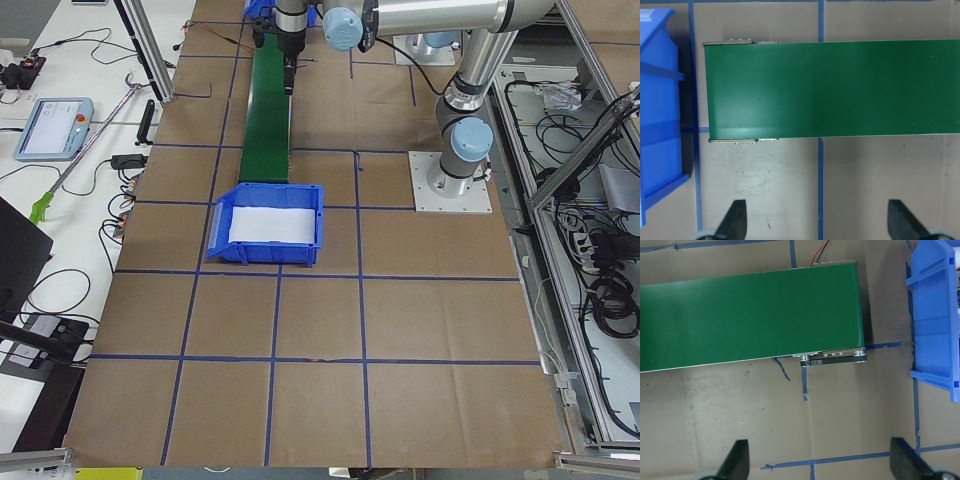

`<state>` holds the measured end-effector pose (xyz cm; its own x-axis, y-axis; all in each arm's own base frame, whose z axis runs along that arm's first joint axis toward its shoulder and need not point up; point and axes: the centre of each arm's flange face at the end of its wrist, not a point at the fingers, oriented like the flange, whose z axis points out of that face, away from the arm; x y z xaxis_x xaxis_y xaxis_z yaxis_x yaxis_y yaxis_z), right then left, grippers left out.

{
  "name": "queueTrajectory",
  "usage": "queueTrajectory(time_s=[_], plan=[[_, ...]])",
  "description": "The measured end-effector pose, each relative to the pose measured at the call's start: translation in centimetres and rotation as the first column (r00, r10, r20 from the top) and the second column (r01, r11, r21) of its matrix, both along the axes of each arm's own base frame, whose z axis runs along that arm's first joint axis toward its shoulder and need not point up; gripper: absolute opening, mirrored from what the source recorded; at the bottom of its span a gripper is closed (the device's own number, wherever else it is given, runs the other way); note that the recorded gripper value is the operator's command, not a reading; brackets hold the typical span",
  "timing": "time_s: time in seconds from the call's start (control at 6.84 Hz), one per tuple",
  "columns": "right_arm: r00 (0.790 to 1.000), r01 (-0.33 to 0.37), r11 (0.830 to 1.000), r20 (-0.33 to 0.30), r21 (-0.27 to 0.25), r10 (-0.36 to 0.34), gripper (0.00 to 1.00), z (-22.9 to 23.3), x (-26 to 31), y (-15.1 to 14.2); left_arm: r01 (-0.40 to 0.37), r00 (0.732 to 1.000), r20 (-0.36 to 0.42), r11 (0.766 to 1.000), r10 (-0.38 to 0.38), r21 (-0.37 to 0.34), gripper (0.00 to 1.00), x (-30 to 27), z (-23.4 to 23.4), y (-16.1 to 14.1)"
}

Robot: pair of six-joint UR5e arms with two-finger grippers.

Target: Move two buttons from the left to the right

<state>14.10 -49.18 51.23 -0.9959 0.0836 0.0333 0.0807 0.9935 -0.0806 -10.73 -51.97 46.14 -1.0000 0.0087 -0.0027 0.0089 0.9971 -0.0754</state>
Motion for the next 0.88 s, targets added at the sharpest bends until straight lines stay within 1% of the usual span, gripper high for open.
queueTrajectory(time_s=[0.58,0.88], plan=[[1.0,0.002,1.0,0.009,0.01,-0.003,1.0,-0.5,0.1,-0.2,0.002,1.0,0.0,1.0,-0.002,-0.001,1.0,0.0,0.0,0.0],[1.0,0.001,1.0,0.022,0.03,-0.002,1.0,-1.5,0.3,-0.2,0.002,1.0,0.0,1.0,-0.002,0.0,1.0,0.0,0.0,0.0]])
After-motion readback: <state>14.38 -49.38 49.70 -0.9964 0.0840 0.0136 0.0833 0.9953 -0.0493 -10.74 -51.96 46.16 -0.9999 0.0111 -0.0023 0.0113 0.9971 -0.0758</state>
